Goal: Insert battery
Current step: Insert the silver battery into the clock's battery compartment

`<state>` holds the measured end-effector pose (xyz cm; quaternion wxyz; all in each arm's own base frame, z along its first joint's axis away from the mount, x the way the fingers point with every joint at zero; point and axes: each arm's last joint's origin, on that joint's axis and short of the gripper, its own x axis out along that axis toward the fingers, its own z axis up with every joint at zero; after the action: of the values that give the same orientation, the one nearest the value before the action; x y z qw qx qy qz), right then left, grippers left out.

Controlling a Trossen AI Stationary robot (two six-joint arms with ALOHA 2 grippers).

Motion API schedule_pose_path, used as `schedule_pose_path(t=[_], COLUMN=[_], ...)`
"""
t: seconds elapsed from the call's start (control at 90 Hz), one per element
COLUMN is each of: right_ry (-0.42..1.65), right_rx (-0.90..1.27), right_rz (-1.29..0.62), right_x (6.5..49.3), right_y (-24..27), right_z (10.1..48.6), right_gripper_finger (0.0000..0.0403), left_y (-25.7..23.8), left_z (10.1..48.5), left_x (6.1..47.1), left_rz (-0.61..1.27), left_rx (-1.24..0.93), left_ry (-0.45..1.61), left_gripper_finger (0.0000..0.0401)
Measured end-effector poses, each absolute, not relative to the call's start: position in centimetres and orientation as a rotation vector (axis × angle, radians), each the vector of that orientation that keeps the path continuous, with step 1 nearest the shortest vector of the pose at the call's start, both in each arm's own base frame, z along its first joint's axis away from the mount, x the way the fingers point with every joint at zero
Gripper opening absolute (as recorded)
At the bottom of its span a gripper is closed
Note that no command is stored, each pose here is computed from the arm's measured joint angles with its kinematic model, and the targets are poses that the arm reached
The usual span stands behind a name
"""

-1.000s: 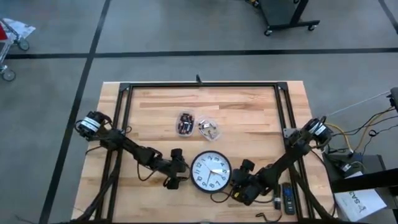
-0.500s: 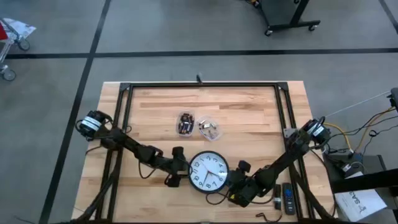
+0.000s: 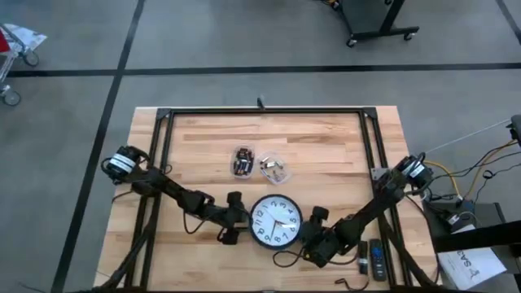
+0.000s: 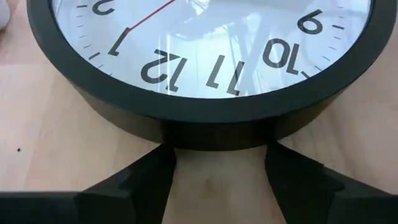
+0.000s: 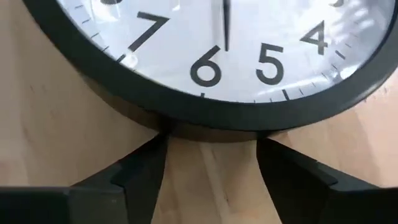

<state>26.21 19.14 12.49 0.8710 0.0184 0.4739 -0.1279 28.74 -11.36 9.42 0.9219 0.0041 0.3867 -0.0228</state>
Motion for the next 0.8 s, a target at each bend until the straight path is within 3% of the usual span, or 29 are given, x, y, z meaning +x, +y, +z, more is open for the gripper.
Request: schedule_pose_path(t=[0.4,0.8], right_ry=[0.954,0.895], right_rx=[-0.102,-0.095], right_rz=[-0.31,-0.373], right_x=[26.4,26.6], right_y=[18.6,18.6], right_z=[12.7,13.1], right_gripper_finger=[0.0247,0.0252], left_y=[-11.5,-12.2], left_z=[11.2,11.5], left_x=[28.6,28.0], left_rz=[-0.079,-0.095], left_rx=[-0.045,-0.122], left_ry=[0.757,0.783], left_gripper_finger=[0.0226,0.0225])
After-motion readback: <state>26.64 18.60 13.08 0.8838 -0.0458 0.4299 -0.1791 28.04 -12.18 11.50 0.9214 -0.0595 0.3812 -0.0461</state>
